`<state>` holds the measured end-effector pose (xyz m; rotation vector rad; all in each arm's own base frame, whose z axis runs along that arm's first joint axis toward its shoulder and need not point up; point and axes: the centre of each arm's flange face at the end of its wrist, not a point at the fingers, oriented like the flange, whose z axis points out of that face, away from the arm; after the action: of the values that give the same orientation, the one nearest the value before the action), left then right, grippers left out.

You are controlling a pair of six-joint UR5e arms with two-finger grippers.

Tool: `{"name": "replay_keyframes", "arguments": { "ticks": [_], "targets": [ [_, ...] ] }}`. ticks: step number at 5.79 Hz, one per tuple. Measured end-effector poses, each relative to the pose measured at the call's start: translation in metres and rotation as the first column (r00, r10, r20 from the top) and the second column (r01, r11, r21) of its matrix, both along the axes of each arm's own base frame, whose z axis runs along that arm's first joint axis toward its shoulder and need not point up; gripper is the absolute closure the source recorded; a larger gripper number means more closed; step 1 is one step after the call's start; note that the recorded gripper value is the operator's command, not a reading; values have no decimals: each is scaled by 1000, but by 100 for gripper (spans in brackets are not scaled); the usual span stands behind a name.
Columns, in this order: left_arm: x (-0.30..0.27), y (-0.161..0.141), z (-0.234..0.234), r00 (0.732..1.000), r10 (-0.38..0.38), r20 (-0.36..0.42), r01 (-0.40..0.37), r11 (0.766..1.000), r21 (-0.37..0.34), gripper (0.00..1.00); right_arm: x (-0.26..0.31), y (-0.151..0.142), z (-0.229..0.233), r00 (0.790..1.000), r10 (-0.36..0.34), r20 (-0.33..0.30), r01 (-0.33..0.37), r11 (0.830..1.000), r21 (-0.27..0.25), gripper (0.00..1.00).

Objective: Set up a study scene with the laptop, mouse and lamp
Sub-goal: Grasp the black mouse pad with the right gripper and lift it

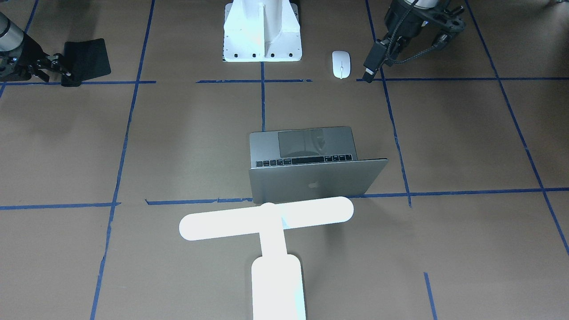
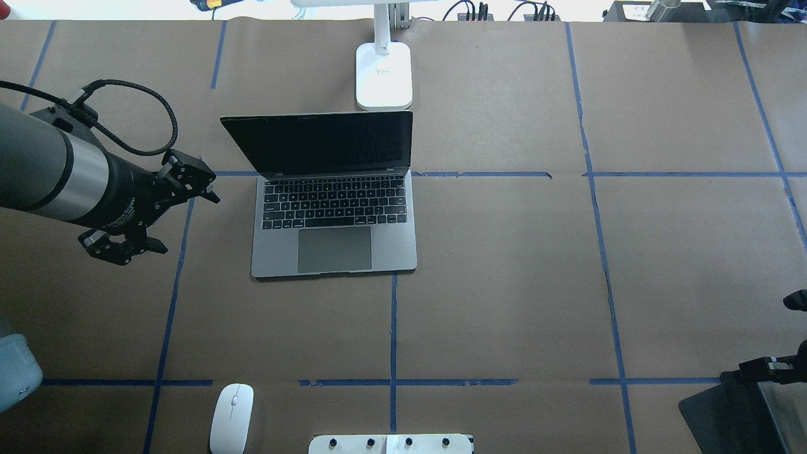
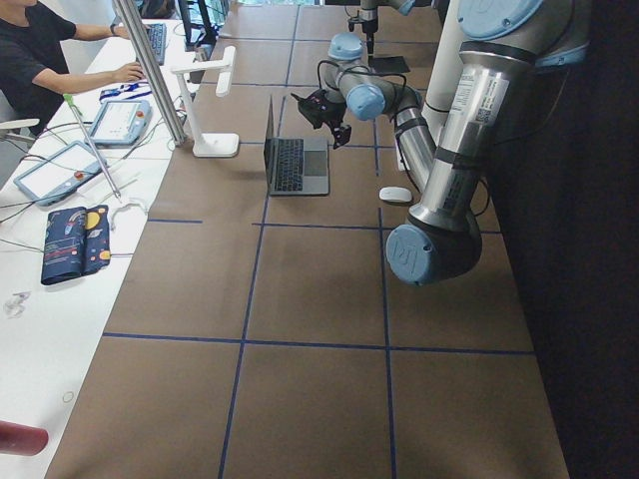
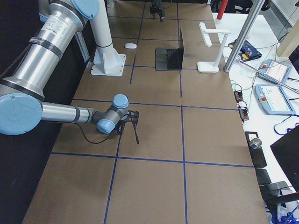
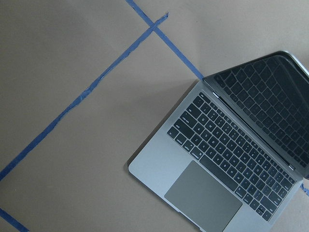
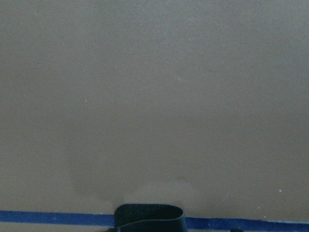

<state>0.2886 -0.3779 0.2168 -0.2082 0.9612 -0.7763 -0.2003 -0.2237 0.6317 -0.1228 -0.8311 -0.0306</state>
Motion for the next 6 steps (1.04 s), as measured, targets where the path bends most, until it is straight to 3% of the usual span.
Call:
{"name": "replay_keyframes", "arguments": {
  "ticks": [1,3,4,6],
  "targets": [
    [0,0,0,1000,0,0,0,1000,0,0,-5,3,3,1000,-18,-4,18,1000,-2,22],
    [-1,1,0,1000,0,0,0,1000,0,0,-12,6,4,999,-39,-2,39,999,-1,89],
    [-1,1,-1,1000,0,-2,0,1000,1,0,-14,6,3,999,-43,-1,43,999,0,100],
    [-2,1,-1,1000,-1,-4,1,1000,2,0,-15,6,1,999,-47,7,46,999,5,100]
  ]
}}
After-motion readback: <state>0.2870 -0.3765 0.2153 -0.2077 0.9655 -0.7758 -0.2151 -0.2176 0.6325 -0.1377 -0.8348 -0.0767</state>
